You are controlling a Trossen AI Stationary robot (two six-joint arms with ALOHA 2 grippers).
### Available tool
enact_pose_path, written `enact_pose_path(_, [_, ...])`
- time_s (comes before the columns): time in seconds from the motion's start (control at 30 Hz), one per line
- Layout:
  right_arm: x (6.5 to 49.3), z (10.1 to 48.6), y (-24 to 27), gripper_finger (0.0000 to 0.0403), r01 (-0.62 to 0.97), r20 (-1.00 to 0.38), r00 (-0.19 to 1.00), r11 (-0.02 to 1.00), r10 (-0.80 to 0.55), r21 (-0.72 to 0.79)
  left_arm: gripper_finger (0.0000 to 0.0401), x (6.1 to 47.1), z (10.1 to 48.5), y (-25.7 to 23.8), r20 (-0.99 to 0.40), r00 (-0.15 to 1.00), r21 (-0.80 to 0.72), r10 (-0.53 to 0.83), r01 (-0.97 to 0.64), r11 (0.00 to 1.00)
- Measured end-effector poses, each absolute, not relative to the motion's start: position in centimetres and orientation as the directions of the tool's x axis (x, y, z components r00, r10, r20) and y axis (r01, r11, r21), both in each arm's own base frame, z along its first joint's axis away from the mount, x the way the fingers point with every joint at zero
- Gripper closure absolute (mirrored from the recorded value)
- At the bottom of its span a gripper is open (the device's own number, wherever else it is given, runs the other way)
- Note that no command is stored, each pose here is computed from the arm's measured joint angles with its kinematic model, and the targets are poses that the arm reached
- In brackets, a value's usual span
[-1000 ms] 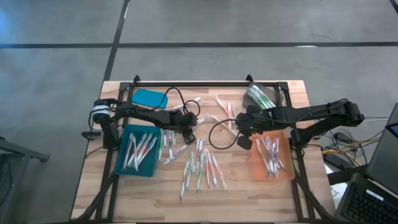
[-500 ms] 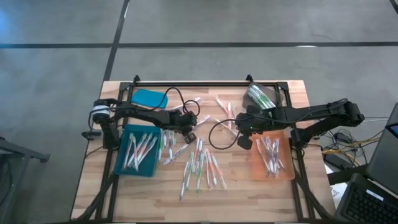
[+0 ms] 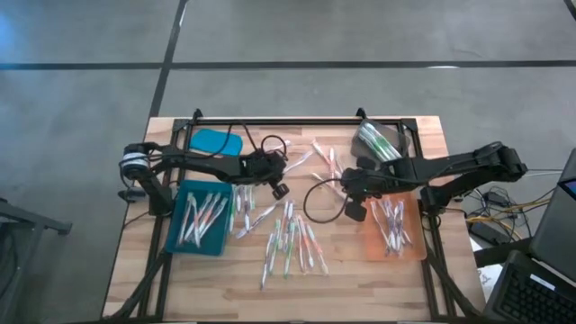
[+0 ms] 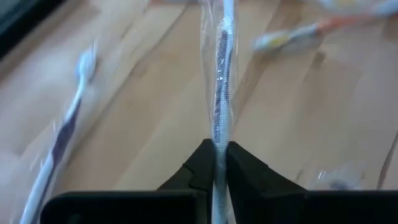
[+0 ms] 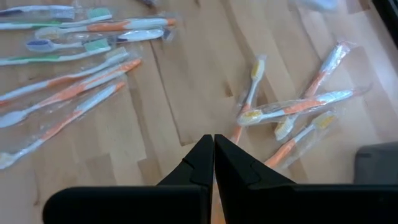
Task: Pick & Place Toothbrushes
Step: Put the purple toothbrush into the orange bin
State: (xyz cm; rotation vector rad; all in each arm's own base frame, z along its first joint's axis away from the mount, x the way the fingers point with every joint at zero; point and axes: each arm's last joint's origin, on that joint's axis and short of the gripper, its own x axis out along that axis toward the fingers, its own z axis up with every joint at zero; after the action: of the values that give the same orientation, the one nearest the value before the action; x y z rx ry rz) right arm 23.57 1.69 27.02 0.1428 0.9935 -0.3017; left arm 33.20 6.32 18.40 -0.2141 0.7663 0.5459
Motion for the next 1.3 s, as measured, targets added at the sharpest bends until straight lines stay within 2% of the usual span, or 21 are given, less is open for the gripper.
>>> enact_pose_path(0.27, [23.2,26.9,4.0,0.0394,0.322,-0.829,0.525,0.947,-0.195,-0.020,0.0369,34.5,20.1,6.4,-0.557,0.745,-0.027,0.367,-0.458,0.889])
enact_pose_path(0.6, [22.0,26.1,7.4,0.0394,0.402,-0.758,0.566,0.911,-0.325,-0.090,0.0369,36.0,22.8,6.2,-0.289,0.925,-0.023,0.248,-0.265,0.964])
enact_pose_path(0.83, [21.1,25.1,9.0,0.0394,0.479,-0.678,0.613,0.873,-0.406,-0.090,0.0370,36.3,24.5,6.1,-0.113,0.976,0.036,0.184,-0.181,0.983])
enact_pose_path(1.07, [20.8,24.8,10.2,0.0394,0.544,-0.490,0.694,0.830,-0.527,-0.123,0.0371,35.5,24.7,5.7,0.088,0.991,0.109,0.102,-0.111,0.988])
enact_pose_path(1.3, [21.9,25.4,10.8,0.0394,0.501,-0.392,0.767,0.856,-0.508,-0.129,0.0369,34.2,24.1,5.3,0.209,0.977,0.137,0.041,-0.071,0.988])
